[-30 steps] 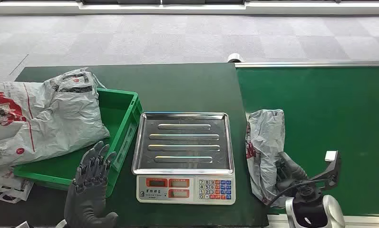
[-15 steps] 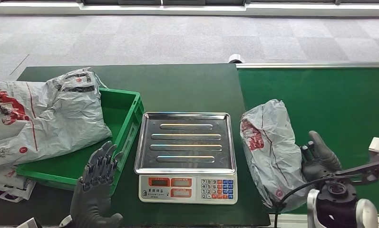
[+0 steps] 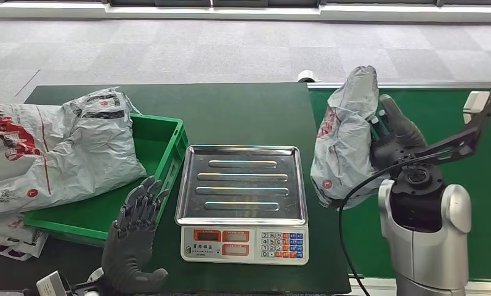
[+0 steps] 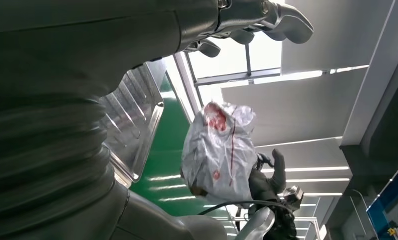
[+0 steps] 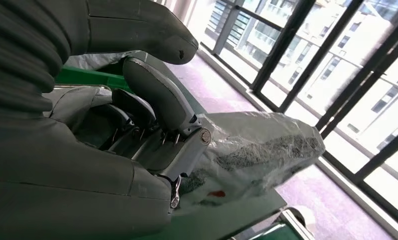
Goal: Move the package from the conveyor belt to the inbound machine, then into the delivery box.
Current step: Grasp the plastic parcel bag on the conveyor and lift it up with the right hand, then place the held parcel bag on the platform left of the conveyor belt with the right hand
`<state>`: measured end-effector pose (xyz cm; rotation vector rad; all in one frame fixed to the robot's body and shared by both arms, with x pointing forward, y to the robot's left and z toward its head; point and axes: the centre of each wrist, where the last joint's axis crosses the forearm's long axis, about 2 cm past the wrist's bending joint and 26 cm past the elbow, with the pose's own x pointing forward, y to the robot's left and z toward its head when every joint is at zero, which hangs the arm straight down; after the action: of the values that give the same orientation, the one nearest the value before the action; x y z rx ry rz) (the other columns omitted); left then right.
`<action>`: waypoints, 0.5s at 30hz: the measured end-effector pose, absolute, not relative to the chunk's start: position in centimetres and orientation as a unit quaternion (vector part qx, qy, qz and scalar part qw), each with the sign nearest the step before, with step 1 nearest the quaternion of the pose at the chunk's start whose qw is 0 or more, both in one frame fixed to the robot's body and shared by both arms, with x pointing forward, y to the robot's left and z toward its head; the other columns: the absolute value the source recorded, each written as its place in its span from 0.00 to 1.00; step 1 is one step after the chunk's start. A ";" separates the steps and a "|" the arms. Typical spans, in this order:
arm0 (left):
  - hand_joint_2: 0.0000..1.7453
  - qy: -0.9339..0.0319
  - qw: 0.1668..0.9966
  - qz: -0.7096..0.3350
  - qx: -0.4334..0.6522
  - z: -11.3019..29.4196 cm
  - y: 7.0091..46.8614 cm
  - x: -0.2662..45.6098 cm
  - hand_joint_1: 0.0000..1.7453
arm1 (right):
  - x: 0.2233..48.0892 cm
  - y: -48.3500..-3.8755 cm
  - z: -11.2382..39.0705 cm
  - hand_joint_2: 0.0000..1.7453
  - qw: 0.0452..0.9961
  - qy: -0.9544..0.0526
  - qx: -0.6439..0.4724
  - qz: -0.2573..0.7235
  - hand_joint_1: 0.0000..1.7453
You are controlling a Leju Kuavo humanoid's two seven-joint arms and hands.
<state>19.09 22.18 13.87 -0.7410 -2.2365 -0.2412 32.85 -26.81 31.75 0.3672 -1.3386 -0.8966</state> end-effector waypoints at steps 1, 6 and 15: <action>1.00 -0.874 0.377 -0.094 -0.291 13.8 22.1 19.1 0.00 | 33.2 -26.3 31.9 1.00 0.682 -0.596 0.164 -0.390 1.00; 1.00 -0.871 0.374 -0.098 -0.304 13.9 21.7 19.5 0.00 | 35.2 -22.7 31.7 1.00 0.717 -0.588 0.152 -0.342 1.00; 1.00 -0.865 0.350 -0.110 -0.341 14.6 19.5 21.1 0.00 | 36.5 -10.5 31.2 1.00 0.805 -0.523 0.173 -0.221 1.00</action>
<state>21.12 19.52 14.58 -0.8841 -2.2415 -0.2851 36.53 -10.51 31.20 0.3707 -1.1196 -0.4740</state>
